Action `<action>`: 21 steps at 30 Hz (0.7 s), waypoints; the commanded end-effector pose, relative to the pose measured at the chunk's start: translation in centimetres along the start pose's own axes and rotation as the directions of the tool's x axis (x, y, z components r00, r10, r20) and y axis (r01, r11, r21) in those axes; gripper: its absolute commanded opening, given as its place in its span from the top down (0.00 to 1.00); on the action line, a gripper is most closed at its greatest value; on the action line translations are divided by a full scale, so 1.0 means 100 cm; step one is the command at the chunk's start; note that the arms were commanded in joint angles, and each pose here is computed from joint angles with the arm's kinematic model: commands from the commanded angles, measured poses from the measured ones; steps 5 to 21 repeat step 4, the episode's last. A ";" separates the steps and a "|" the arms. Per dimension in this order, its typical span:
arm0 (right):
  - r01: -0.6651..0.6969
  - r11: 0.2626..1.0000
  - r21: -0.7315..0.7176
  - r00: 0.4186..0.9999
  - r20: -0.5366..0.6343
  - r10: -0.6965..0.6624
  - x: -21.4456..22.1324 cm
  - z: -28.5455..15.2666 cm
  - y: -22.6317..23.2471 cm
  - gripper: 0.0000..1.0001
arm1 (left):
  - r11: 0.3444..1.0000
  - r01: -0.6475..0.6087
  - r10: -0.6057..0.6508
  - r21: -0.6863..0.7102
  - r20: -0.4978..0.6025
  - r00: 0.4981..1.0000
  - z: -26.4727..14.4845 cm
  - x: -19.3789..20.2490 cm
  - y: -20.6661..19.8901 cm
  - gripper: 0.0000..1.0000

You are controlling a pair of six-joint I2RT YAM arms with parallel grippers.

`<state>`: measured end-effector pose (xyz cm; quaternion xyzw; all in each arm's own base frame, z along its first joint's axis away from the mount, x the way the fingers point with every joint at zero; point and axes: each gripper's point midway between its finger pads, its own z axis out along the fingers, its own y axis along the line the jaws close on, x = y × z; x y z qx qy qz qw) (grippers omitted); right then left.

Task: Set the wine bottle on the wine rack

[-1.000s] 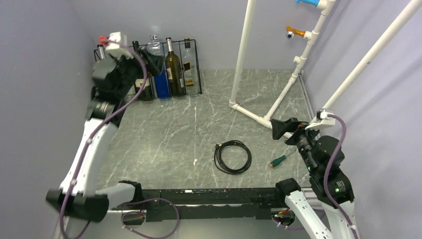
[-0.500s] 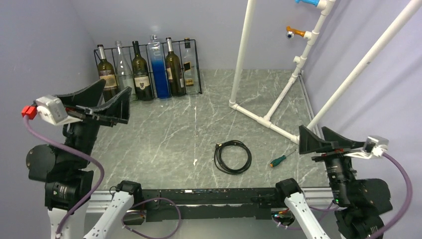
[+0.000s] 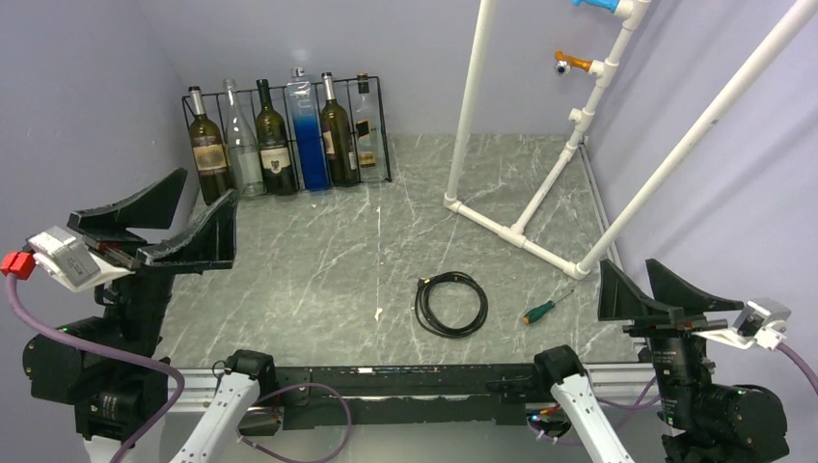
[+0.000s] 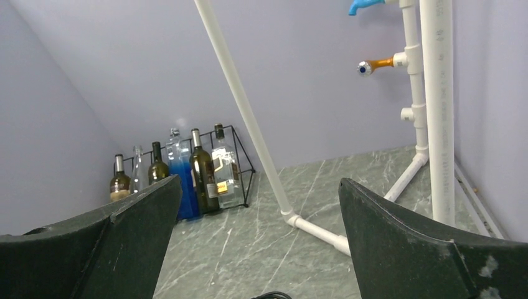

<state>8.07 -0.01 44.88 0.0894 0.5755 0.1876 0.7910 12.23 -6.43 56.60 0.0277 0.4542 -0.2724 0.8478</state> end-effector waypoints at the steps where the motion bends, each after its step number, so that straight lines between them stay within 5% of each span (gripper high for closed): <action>1: 0.001 1.000 -0.019 0.999 0.044 0.000 -0.005 -0.009 0.000 0.00 | 1.000 -0.015 0.015 0.015 0.018 1.000 -0.003 -0.007 -0.004 0.00; 21: -0.002 1.000 -0.023 0.999 0.037 0.003 -0.001 -0.016 -0.002 0.00 | 1.000 -0.010 0.010 0.008 0.005 1.000 -0.002 -0.002 -0.002 0.01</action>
